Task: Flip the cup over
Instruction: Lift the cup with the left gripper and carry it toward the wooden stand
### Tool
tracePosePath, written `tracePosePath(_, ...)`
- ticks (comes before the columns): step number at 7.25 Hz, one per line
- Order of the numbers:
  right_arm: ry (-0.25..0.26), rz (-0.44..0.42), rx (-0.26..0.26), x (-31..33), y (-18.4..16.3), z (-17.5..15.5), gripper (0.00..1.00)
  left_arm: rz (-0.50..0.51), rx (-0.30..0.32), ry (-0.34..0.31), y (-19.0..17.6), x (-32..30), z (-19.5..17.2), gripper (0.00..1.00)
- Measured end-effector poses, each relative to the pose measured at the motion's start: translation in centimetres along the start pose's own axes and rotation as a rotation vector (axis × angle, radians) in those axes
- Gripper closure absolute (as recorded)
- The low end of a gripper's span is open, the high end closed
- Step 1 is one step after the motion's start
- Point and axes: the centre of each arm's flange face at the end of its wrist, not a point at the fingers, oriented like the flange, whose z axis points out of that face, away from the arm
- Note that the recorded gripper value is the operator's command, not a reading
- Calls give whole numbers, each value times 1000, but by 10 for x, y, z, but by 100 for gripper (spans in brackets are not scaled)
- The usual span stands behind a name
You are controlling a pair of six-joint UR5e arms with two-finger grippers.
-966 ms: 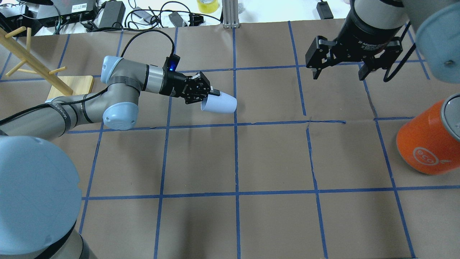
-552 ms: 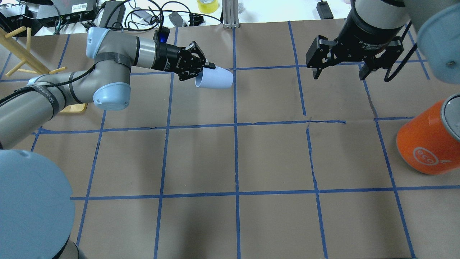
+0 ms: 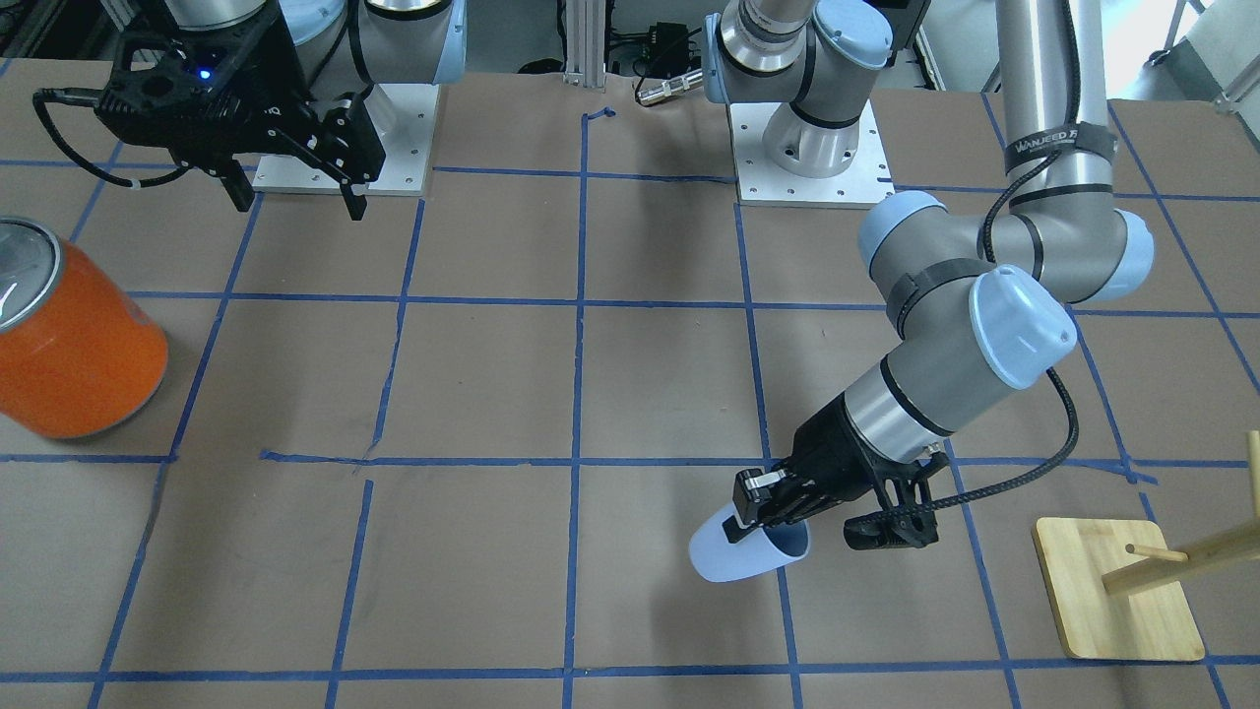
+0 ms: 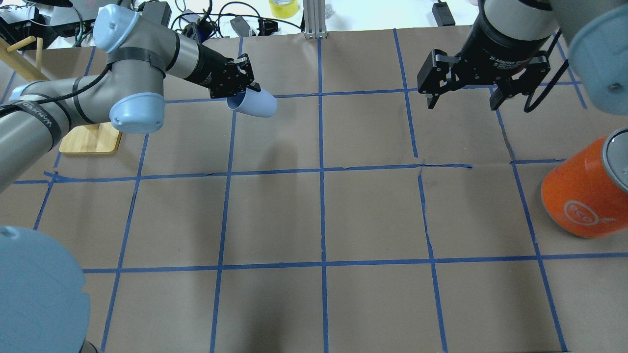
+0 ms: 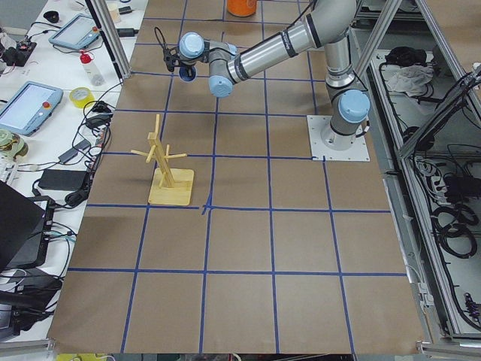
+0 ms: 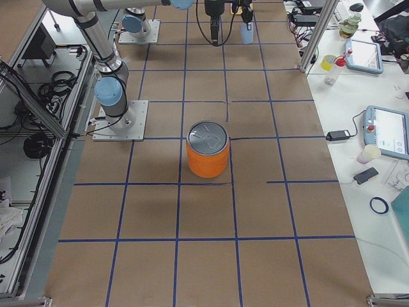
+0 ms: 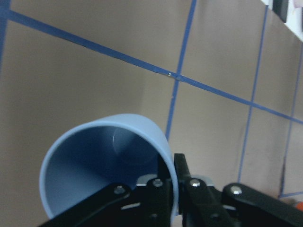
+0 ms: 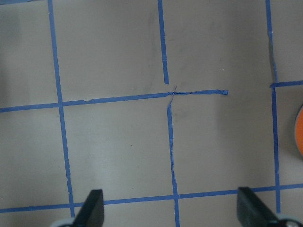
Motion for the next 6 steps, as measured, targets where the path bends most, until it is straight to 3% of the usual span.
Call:
tracePosePath(1,0,0,-1,0,0,0,0,109,-10,-134,-8,-8,-11,100)
tracePosePath(3,0,0,-1,0,0,0,0,302,-49,-333,-20,-21,-29,100)
tracePosePath(4,0,0,-1,0,0,0,0,366,-70,-402,-25,-31,-29,100)
tracePosePath(6,0,-1,-1,0,0,0,0,442,-111,-473,-32,-52,-18,100)
